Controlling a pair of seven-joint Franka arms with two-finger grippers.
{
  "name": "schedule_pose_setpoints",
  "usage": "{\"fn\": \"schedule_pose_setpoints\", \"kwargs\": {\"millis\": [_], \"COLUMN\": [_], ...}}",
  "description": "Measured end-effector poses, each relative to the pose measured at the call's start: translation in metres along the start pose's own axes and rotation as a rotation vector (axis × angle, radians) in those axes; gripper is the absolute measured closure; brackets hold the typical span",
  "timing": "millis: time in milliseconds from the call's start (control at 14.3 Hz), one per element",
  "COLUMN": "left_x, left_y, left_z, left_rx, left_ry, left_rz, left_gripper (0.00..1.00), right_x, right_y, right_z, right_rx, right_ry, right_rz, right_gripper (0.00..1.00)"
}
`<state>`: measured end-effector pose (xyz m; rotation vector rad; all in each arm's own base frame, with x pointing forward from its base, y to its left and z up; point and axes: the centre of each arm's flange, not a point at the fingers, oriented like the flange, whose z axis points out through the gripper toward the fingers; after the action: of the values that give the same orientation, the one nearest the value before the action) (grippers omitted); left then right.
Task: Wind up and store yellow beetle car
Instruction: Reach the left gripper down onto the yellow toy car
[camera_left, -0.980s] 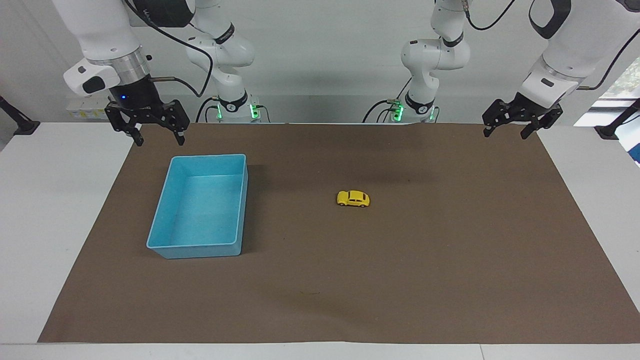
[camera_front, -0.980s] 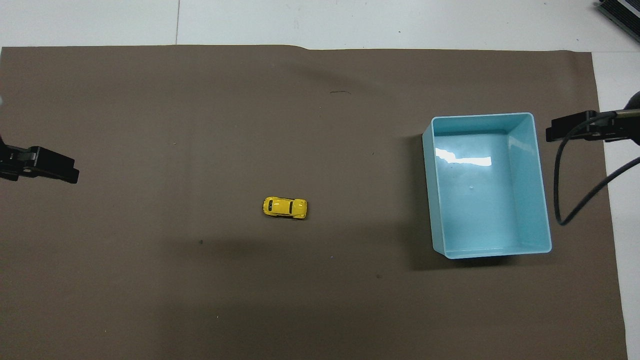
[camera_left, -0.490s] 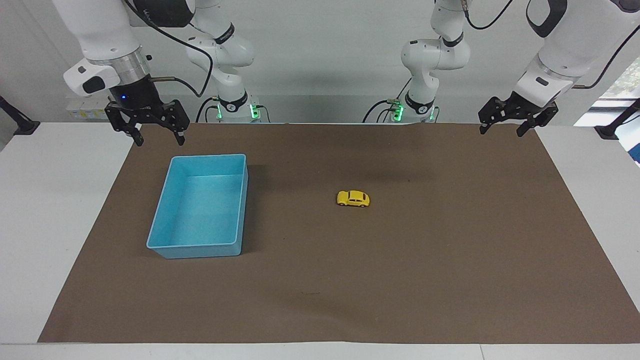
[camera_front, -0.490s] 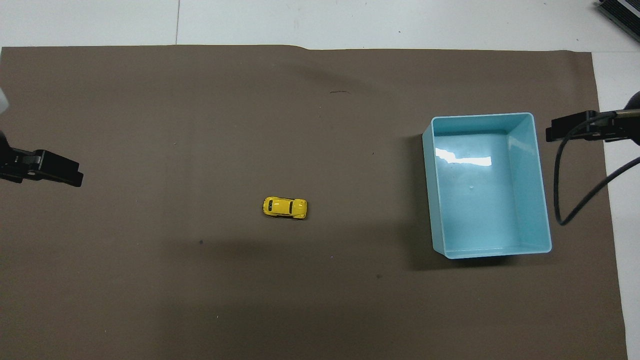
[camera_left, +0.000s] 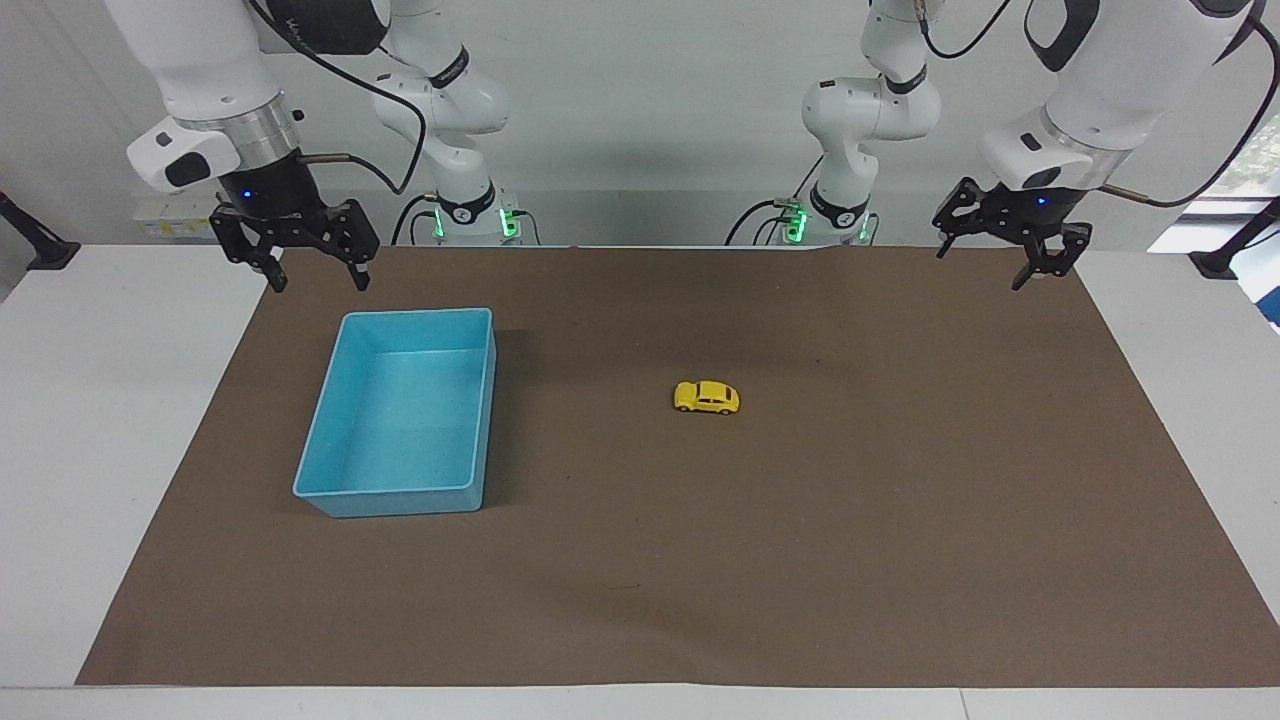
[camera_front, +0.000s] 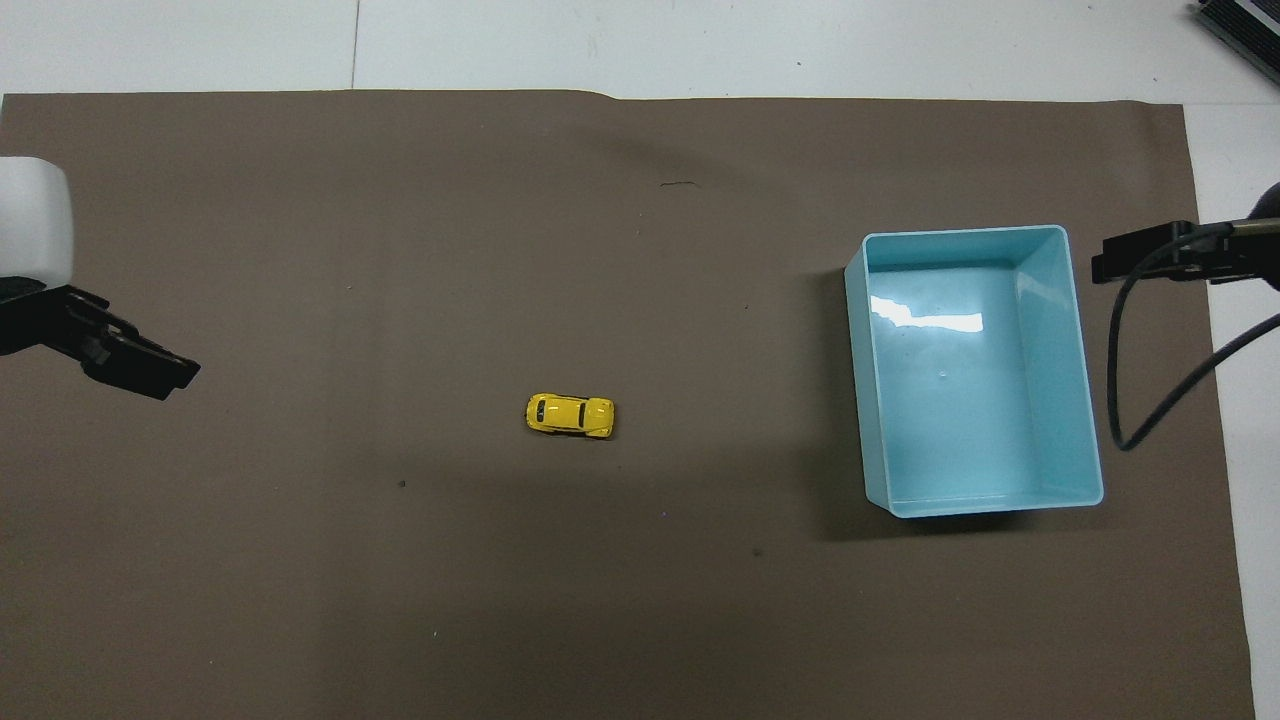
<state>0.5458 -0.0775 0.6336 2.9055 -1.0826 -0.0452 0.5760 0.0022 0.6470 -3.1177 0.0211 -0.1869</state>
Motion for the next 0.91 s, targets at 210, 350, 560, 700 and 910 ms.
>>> {"fn": "schedule_pose_setpoints", "kwargs": {"millis": [210, 350, 560, 700, 910], "left_x": [0.018, 0.037, 0.065, 0.083, 0.107], "left_y": [0.014, 0.023, 0.030, 0.034, 0.052], "left_z": [0.007, 0.019, 0.048, 0.069, 0.109], "left_rx": [0.001, -0.019, -0.048, -0.054, -0.035], "left_ry": [0.011, 0.038, 0.082, 0.108, 0.129], "left_rz": [0.202, 0.312, 0.444, 0.555, 0.700], "left_gripper": [0.00, 0.00, 0.00, 0.00, 0.00], "right_x": [0.000, 0.000, 0.000, 0.000, 0.000], "right_y": [0.000, 0.000, 0.000, 0.000, 0.000], "right_z": [0.000, 0.000, 0.000, 0.000, 0.000], "right_rx": [0.000, 0.000, 0.000, 0.000, 0.000], "right_ry": [0.000, 0.000, 0.000, 0.000, 0.000], "right_rz": [0.000, 0.000, 0.000, 0.000, 0.000], "right_gripper": [0.00, 0.00, 0.00, 0.00, 0.00]}}
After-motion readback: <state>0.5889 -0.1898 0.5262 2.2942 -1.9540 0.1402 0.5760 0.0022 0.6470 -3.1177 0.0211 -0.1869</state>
